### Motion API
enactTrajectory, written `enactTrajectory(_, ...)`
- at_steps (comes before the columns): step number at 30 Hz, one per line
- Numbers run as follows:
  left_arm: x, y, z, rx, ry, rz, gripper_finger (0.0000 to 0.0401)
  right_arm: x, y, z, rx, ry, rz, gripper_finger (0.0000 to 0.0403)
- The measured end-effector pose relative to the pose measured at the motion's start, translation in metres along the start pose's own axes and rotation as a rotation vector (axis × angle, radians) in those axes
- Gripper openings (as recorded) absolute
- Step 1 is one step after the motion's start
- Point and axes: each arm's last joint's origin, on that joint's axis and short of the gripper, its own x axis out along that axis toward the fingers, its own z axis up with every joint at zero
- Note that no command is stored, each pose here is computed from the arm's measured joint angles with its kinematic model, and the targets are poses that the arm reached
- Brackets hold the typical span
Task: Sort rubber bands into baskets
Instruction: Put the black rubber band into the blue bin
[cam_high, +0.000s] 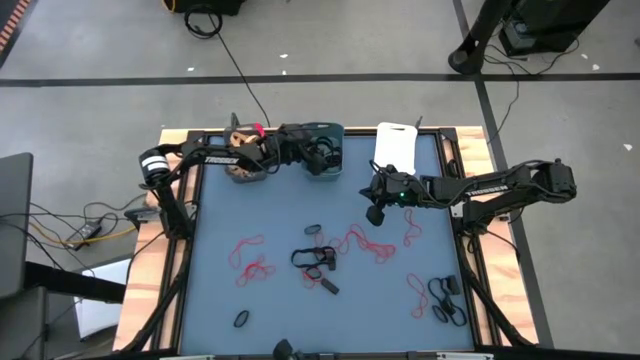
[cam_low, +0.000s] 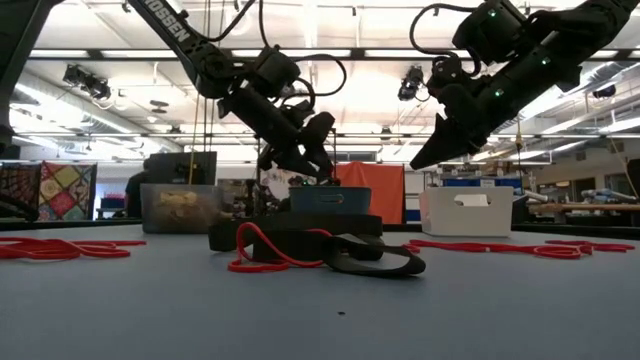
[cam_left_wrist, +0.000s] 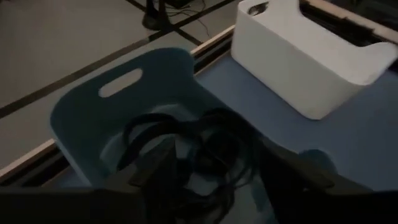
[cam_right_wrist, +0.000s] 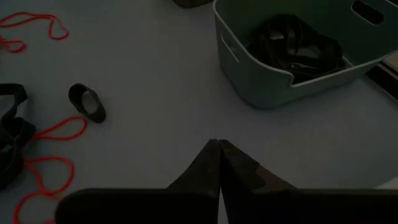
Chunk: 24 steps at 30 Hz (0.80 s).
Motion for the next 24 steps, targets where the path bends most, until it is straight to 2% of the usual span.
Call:
enactTrajectory(3, -0.010, -0.001, 0.007, -0.006, 0.003, -0.033, 0.0237, 0.000, 0.000, 0.000, -0.001, 0.001, -0.001, 0.0019)
enactTrajectory(7, -0.038, -0.010, 0.019, 0.037, 0.014, -0.048, 0.0231, 0.000, 0.000, 0.000, -0.002, 0.004, -0.002, 0.0029)
enactTrajectory(12, -0.083, -0.042, 0.020, 0.128, 0.057, -0.064, 0.0212, 0.000, -0.001, -0.002, -0.006, 0.022, -0.003, 0.0030)
enactTrajectory(17, -0.123, -0.089, -0.004, 0.191, 0.111, -0.109, 0.0202, 0.000, -0.001, -0.002, -0.003, 0.028, 0.006, 0.0026)
enactTrajectory(24, -0.171, -0.139, -0.051, 0.242, 0.292, -0.209, 0.0202, 0.000, 0.003, -0.003, -0.001, 0.046, 0.093, 0.0029)
